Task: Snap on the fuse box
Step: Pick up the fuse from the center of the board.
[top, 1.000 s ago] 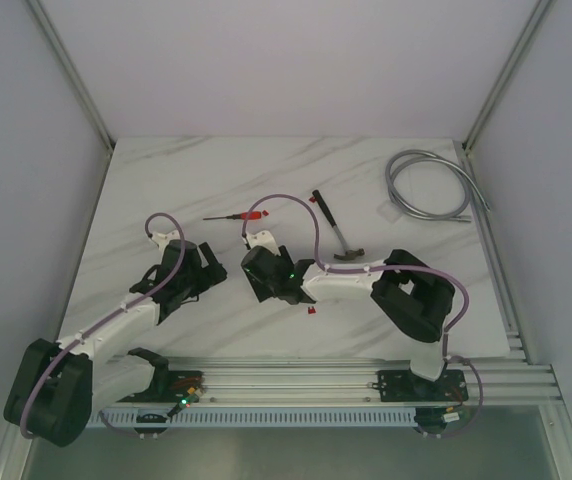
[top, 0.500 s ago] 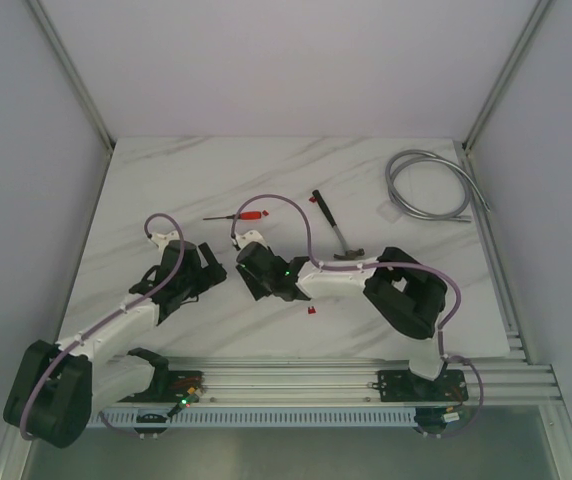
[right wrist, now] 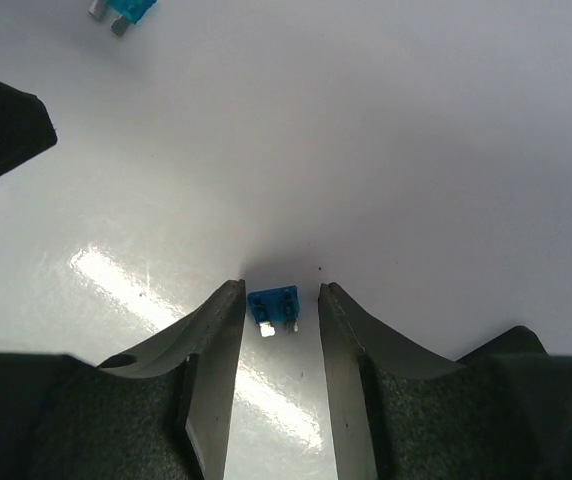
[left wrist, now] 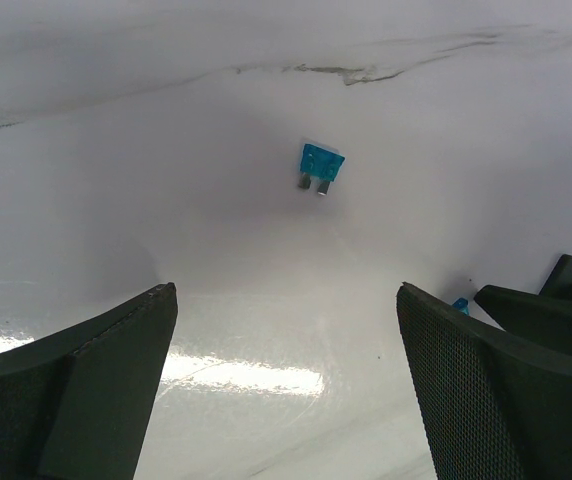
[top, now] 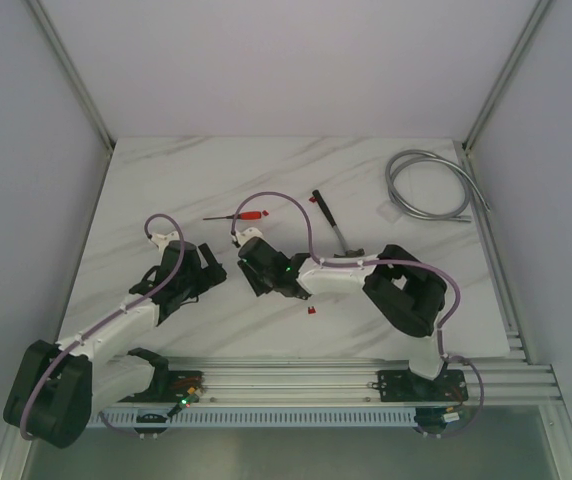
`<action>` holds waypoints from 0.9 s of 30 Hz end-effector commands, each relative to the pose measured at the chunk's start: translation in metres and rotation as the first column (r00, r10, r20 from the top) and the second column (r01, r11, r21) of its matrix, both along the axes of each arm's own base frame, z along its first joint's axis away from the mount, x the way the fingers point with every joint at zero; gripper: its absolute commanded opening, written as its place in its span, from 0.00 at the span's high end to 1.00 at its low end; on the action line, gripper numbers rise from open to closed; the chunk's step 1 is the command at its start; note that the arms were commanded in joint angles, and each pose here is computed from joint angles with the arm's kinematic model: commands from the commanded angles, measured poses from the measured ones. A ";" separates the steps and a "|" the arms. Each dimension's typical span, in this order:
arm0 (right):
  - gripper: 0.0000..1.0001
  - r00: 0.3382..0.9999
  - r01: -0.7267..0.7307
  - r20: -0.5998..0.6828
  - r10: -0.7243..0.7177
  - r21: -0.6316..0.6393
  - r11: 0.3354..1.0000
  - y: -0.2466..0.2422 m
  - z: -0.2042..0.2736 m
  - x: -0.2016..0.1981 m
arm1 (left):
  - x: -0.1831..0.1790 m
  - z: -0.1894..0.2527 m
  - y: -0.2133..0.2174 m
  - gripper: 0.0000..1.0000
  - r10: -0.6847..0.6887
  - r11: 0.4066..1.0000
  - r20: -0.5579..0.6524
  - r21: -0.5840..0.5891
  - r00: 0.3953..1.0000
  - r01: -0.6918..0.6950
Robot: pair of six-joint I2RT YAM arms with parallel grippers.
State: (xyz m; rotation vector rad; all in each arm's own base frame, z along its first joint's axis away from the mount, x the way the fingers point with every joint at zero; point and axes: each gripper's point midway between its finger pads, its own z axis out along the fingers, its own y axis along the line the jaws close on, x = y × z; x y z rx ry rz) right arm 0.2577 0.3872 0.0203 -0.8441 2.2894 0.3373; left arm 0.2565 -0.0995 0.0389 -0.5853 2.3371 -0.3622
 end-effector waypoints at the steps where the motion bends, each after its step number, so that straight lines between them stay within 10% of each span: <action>1: 0.59 0.999 -0.028 -0.030 0.027 -0.022 0.999 0.004 -0.010 -0.002 | 0.002 0.003 0.000 0.00 0.002 1.000 0.017 -0.007 1.000 -0.002; 27: 0.69 0.995 -0.037 -0.097 0.030 -0.065 0.997 -0.001 -0.014 -0.012 | 0.002 0.006 -0.004 0.00 -0.017 1.000 0.023 -0.023 1.000 0.018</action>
